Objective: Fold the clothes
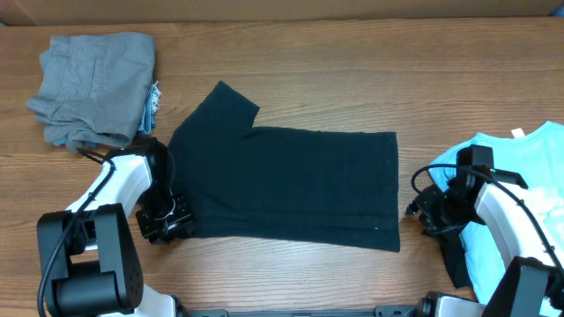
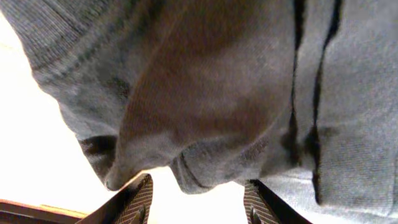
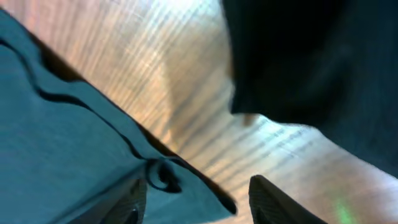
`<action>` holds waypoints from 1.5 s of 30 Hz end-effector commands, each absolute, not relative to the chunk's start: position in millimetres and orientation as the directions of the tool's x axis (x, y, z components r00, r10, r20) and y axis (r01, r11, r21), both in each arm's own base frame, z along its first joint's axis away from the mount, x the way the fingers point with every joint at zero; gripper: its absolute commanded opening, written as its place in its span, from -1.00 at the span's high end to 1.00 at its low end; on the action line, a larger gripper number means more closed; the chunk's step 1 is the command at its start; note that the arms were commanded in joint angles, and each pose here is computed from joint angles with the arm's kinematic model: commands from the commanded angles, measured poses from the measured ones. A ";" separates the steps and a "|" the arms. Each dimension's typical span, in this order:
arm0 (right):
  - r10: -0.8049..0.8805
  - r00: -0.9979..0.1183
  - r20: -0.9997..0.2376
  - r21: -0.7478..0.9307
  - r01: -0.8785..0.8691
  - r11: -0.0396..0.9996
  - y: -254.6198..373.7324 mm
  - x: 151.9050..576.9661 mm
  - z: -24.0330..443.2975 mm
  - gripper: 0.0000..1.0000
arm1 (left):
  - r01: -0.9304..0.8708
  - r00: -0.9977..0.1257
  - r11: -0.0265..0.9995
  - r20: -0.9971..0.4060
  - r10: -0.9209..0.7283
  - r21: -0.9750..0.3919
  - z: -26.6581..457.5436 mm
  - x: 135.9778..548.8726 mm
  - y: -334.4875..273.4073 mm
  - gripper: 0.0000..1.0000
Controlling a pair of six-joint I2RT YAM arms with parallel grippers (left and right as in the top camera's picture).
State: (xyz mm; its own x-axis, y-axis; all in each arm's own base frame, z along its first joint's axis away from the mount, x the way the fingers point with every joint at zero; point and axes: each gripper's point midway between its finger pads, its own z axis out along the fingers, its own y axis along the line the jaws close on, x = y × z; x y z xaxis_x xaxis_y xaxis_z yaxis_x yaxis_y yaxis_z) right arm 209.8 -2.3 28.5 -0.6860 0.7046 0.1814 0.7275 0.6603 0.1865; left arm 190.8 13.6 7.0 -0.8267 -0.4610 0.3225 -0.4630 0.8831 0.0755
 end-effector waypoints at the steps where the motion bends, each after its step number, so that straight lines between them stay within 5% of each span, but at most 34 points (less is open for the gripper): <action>1: 0.641 -0.764 0.077 0.306 0.630 0.714 -2.4 245.8 55.6 -0.14 | -0.438 -0.840 0.898 0.342 -0.421 0.029 16.2 191.6 7.5 0.05; 6: 0.588 -0.807 -0.056 0.376 0.528 0.761 -8.0 286.6 103.5 -0.15 | -0.402 -0.876 0.916 0.293 -0.382 -0.009 55.0 217.0 9.3 -0.16; 9: 0.586 -0.800 -0.131 0.408 0.495 0.767 -12.3 308.3 135.7 -0.19 | -0.349 -0.927 0.935 0.168 -0.334 -0.067 87.3 251.8 11.6 -0.46; 14: 0.599 -0.769 -0.221 0.487 0.446 0.751 -11.8 338.1 176.9 -0.22 | -0.149 -0.981 0.957 -0.082 -0.174 -0.248 139.4 317.3 -8.4 -0.59; 16: 0.613 -0.751 -0.243 0.503 0.443 0.742 -13.5 346.4 182.3 -0.23 | 0.001 -0.974 0.931 -0.211 -0.082 -0.365 159.5 343.4 -32.5 -1.00; 21: 0.618 -0.748 -0.240 0.514 0.442 0.735 -14.2 357.2 175.6 -0.24 | 0.209 -0.888 0.890 -0.459 -0.001 -0.406 185.9 394.4 -58.7 -0.93; 27: 0.619 -0.764 -0.180 0.512 0.465 0.723 -11.8 359.7 157.6 -0.24 | 0.119 -0.870 0.971 -0.492 0.001 -0.208 156.3 432.6 -48.3 -0.86; 35: 0.620 -0.766 -0.173 0.509 0.469 0.722 -11.8 360.0 154.9 -0.25 | 0.081 -0.856 0.996 -0.514 0.054 -0.030 90.5 485.0 -50.9 -0.46; 39: 0.619 -0.767 -0.169 0.508 0.471 0.721 -11.6 359.1 154.5 -0.25 | 0.074 -0.804 0.997 -0.593 0.049 -0.017 79.4 516.5 -50.9 -0.55; 45: 0.619 -0.770 -0.153 0.501 0.479 0.720 -10.8 355.0 152.7 -0.25 | 0.056 -0.777 0.998 -0.629 0.019 -0.039 52.8 539.0 -54.4 -0.43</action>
